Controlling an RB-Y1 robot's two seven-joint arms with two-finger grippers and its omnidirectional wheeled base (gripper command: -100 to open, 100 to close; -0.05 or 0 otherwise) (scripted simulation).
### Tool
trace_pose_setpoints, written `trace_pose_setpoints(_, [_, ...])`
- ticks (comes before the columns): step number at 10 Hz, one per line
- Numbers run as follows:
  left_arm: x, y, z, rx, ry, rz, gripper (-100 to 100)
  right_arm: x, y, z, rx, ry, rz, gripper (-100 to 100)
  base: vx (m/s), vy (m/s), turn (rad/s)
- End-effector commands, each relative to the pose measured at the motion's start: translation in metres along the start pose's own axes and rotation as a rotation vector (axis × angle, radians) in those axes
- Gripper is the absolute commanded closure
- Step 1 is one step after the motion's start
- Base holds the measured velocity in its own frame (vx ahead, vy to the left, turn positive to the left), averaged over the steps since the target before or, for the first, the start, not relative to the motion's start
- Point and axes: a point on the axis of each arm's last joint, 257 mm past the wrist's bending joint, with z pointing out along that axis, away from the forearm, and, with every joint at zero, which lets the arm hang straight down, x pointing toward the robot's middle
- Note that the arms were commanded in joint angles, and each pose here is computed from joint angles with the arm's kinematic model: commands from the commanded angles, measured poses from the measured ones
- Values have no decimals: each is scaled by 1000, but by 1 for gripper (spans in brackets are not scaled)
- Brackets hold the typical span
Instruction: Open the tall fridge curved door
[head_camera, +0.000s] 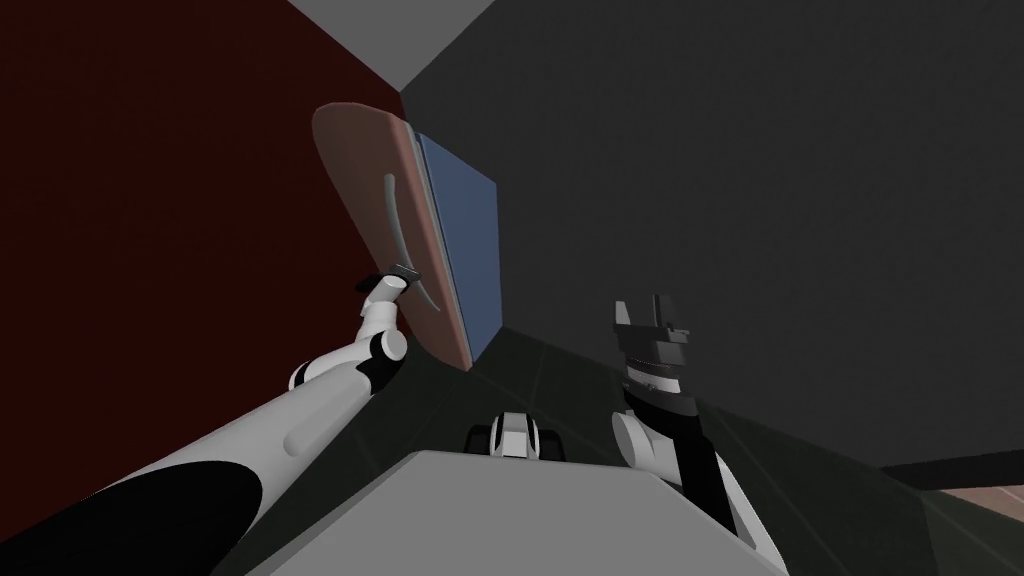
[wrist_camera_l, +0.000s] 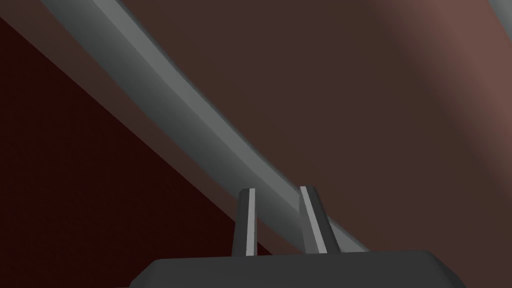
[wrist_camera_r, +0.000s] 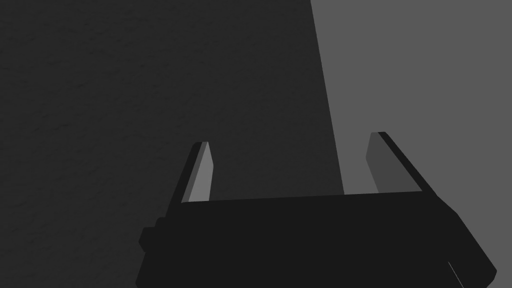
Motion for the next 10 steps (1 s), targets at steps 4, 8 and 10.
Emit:
trace_pose_setpoints(4, [16, 4, -1, -47, 41, -12, -100, 0, 0, 0, 0, 0, 0, 0, 40, -43, 79])
trace_pose_setpoints(8, [22, -12, 1, -68, 39, -28, -100, 0, 0, 0, 0, 0, 0, 0, 20, -39, 34])
trace_pose_setpoints(10, [25, -22, 2, -80, 38, -39, -100, 0, 0, 0, 0, 0, 0, 0, 21, -42, 29])
